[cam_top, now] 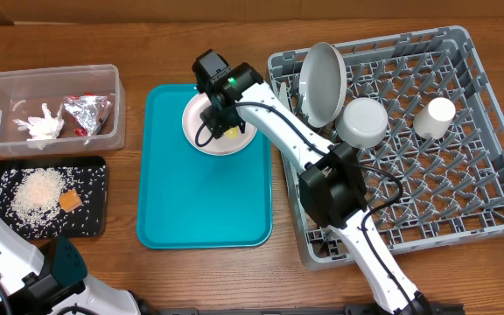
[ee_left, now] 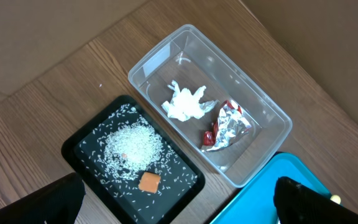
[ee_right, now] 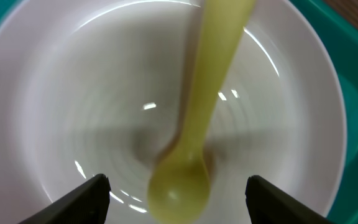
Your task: Sort waste into correct bins and load items into the dishwasher rack
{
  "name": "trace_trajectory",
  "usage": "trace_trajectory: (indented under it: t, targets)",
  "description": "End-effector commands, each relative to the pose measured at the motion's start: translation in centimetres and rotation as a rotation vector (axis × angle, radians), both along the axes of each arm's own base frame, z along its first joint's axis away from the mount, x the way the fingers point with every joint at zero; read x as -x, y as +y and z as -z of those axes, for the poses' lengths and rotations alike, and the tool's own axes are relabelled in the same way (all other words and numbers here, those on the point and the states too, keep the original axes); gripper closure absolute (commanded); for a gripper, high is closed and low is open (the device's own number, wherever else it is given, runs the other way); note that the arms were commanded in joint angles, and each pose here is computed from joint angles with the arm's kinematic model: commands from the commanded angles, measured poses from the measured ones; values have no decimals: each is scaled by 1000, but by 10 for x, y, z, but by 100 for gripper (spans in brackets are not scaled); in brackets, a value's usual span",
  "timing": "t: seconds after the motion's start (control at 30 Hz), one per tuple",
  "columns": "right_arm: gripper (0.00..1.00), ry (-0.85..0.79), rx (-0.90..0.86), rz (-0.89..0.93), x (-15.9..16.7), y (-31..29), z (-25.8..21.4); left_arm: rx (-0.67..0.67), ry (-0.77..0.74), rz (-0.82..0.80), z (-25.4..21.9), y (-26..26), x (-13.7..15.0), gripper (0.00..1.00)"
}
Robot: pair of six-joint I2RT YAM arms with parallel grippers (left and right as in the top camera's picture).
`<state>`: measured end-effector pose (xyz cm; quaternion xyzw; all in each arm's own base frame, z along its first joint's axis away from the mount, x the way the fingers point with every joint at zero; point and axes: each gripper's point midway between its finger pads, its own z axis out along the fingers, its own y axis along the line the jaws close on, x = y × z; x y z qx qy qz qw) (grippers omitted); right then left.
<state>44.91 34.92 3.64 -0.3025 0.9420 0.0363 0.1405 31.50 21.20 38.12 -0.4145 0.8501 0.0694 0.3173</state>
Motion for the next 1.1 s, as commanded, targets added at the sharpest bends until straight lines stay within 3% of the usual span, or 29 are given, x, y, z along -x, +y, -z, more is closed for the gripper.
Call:
trace_trajectory:
  t: [0.0,0.77,1.07]
  targets:
    - [28,36,-54,-8,5,11,10,-4,17,-4,4,3,-1,0]
    - [40,-101,-136,99,-48,0,12,-4,17,-4,4,3,-1,0]
    - [41,-88,-188,83,-46,13,12,-4,17,-4,4,3,-1,0]
